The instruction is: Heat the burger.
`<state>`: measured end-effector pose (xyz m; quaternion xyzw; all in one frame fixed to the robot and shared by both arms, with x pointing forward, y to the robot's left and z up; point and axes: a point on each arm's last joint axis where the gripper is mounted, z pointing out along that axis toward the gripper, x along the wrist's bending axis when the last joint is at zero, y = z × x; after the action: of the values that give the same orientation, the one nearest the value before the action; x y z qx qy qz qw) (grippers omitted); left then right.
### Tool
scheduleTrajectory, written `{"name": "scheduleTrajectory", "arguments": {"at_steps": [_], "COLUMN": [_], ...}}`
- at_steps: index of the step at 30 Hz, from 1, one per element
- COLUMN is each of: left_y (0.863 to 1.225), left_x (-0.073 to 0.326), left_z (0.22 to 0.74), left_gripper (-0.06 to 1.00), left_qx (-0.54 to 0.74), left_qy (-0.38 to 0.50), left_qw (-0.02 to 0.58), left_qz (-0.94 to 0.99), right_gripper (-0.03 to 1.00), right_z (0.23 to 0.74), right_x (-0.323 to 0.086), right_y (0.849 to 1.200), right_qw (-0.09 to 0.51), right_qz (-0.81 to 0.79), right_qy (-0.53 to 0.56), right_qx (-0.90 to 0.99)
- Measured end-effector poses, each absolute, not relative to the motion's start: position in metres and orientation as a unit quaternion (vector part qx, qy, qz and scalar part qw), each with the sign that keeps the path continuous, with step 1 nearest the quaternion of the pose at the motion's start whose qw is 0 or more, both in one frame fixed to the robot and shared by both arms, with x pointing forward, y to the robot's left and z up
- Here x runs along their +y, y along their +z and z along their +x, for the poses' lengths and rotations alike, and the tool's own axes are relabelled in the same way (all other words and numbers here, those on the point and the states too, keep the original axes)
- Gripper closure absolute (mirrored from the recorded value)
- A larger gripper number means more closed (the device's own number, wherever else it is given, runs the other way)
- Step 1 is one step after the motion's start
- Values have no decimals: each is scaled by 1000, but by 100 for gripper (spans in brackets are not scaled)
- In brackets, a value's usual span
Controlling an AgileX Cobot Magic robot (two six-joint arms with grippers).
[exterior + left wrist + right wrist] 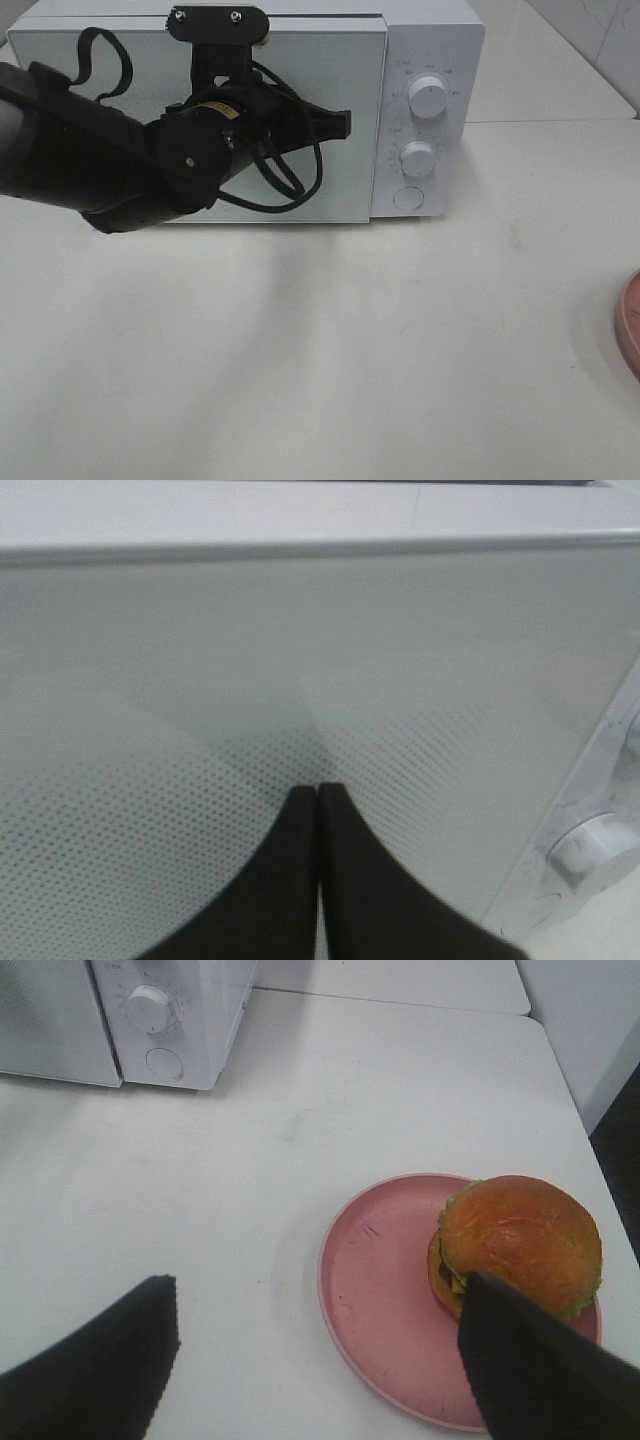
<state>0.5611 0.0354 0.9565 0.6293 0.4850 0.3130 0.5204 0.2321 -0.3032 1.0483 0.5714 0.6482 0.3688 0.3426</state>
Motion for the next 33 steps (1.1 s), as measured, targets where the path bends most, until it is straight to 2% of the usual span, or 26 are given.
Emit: {"name": "scheduleTrajectory", "arguments": {"at_steps": [13,20,25,26,27,28,30,31,32,33], "left_y": [960,973,973,969,963,963,958,958,957,954], "left_x": [33,44,47,51,54,54,60,60,62,66], "left_z": [574,557,538,529,521,521,511,511,508,501], "left_gripper": [94,94,92,77,52,52,23,23,6,2], "left_qx": [483,481,479,481,483,483,486,486,486,486], "left_qy": [294,300,274,250,229,229,207,207,200,185], "left_qw": [504,508,496,479,462,462,443,443,438,425], "left_qz": [653,649,670,690,707,707,725,725,730,740], "right_gripper": [22,22,22,22,22,22,22,22,22,22], "right_z": [232,232,232,232,232,232,232,232,232,232], "right_x": [-303,-303,-303,-303,-303,-303,-303,-303,-303,-303], "right_y": [1048,1048,1048,1048,1048,1048,1048,1048,1048,1048], "right_qw": [343,343,343,343,343,343,343,343,343,343], "right_qz": [571,571,571,571,571,571,571,571,571,571], "right_qy": [369,369,369,369,369,369,369,369,369,369], "right_qx": [648,648,648,648,648,648,648,648,648,648]}}
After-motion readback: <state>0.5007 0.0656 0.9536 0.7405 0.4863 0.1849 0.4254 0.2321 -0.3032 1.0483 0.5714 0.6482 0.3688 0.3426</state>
